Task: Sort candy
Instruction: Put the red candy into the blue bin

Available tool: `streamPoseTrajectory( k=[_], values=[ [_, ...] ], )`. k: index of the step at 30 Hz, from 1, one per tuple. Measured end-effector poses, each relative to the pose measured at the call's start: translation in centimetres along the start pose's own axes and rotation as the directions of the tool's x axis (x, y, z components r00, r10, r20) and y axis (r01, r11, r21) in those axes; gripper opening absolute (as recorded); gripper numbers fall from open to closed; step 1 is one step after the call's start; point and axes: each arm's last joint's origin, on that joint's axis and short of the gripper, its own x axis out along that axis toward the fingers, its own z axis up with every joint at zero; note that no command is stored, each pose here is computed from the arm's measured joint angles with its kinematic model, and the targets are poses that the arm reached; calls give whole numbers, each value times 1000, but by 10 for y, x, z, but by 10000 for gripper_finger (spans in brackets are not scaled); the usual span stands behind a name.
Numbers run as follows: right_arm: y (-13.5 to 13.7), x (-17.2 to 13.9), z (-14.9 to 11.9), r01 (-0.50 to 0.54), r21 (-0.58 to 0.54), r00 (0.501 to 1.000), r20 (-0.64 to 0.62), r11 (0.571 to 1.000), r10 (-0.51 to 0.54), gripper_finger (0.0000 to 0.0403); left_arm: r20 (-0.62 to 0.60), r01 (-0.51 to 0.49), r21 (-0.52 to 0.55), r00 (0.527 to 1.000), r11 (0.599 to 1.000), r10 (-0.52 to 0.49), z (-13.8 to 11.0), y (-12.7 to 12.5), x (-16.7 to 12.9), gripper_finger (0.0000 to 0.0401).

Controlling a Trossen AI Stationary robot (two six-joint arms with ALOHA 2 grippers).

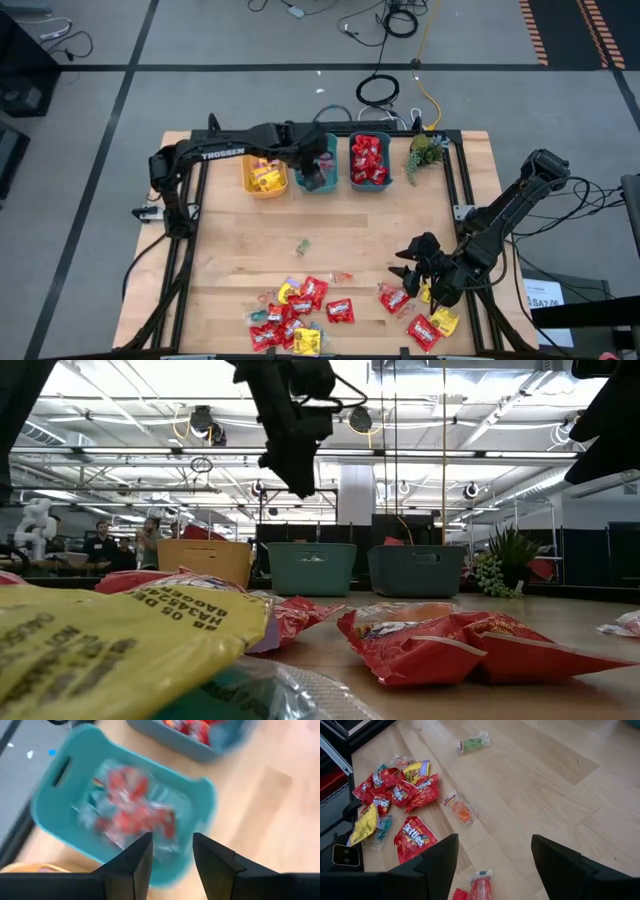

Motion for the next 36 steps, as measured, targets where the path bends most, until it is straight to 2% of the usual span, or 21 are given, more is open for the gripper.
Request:
streamPoseTrajectory(
  k=[6,11,19,28,32,34,36],
  values=[
    [1,0,0,-6,5,1000,0,1000,6,242,1,65,87,998,994,-65,-10,-53,-5,151],
    [1,0,0,-8,7,1000,1,1000,8,242,-62,100,88,994,991,-95,-37,-91,-1,151],
    [1,0,0,-11,9,1000,1,1000,11,242,-99,165,33,982,986,-161,-89,-150,-19,151],
    [2,0,0,-14,5,1000,1,1000,14,242,-94,161,-88,981,983,-170,-130,-200,-35,151],
    [2,0,0,-18,5,1000,-16,1000,18,242,-91,196,-6,976,981,-195,-141,-215,-41,151],
    [2,0,-1,-25,4,998,-50,1000,25,242,-76,234,93,971,968,-227,-146,-225,-42,151],
    [2,0,-2,-31,5,996,-84,1000,32,242,-61,273,221,962,936,-266,-151,-236,-43,151]
  ],
)
